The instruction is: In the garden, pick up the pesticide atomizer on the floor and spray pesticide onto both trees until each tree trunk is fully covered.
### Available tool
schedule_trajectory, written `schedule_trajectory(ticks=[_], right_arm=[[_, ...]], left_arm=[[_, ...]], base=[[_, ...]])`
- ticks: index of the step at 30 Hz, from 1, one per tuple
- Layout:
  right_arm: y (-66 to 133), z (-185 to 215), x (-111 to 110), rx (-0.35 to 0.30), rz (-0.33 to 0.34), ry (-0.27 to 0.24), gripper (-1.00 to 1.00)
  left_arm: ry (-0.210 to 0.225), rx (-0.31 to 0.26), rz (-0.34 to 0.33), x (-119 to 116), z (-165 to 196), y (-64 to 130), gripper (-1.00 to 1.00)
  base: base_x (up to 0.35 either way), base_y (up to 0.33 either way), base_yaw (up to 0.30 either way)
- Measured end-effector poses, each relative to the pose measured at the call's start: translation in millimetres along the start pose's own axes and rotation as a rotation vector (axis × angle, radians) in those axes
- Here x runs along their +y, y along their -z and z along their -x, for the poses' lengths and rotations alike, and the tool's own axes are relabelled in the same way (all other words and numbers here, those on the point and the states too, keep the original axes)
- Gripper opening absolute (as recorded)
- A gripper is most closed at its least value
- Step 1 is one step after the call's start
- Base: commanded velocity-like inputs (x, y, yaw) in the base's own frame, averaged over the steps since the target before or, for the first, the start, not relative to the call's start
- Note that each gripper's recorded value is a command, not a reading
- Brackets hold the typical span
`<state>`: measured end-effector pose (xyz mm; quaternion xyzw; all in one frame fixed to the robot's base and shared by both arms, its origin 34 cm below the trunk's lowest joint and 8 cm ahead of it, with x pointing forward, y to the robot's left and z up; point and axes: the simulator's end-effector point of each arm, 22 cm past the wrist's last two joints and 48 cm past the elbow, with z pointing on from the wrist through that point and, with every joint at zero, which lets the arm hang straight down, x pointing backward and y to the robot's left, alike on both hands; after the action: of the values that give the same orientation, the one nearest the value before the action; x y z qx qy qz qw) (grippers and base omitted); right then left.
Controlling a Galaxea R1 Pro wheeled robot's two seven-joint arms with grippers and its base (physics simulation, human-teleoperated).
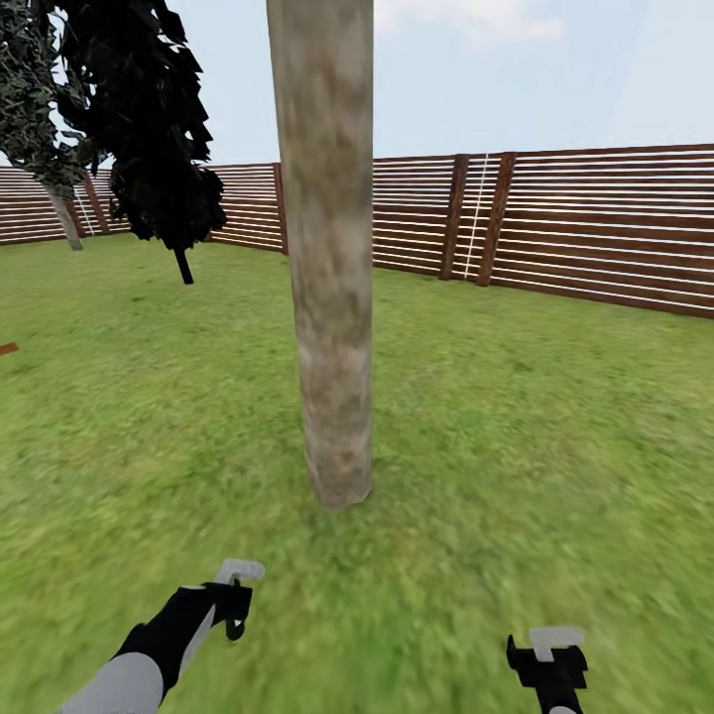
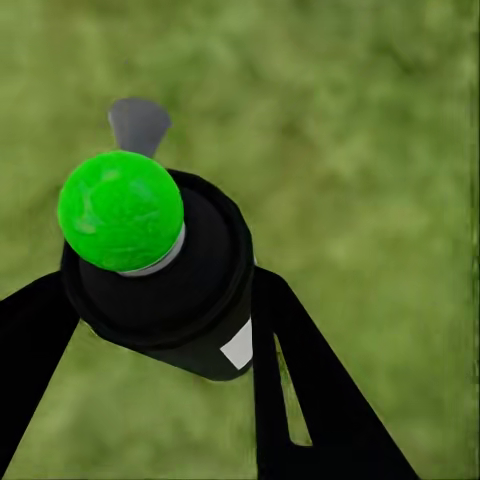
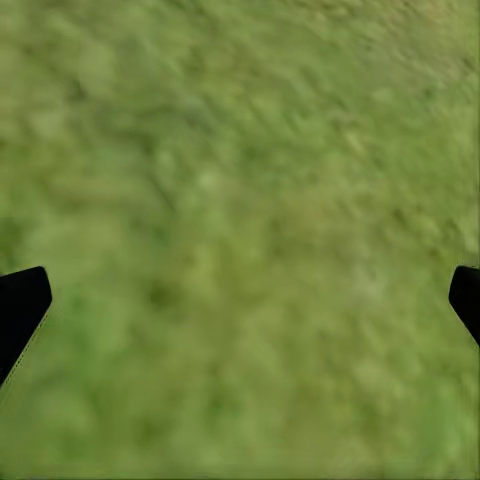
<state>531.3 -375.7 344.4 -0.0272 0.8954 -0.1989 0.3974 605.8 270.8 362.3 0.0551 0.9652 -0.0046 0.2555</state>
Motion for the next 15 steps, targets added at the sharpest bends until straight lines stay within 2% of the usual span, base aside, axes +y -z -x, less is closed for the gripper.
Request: schedule_trajectory(ticks=[3, 6, 12, 15], right_arm=[[4.8, -8.6, 10.3, 0.021, 0.014, -0.002, 1.00], [5.6, -9.9, 12.3, 0.024, 0.017, -0.001, 1.00], [6.5, -10.2, 16.6, 0.025, 0.022, -0.003, 1.00], [7.7, -13.6, 17.9, 0.033, 0.024, -0.002, 1.00]], left_arm=[[0.002, -0.057, -0.024, -23.8, 28.5, 3.9, -1.00], [-0.001, -0.106, -0.022, -30.0, 53.9, 10.4, -1.00], [0.010, -0.094, -0.004, -23.1, 71.1, 19.9, -1.00], [0.009, -0.092, -0.018, -35.4, 70.9, 19.9, -1.00]], base=[[0.319, -0.005, 0.000], [0.303, -0.099, 0.000], [0.085, -0.241, 0.000], [0.056, -0.265, 0.000]])
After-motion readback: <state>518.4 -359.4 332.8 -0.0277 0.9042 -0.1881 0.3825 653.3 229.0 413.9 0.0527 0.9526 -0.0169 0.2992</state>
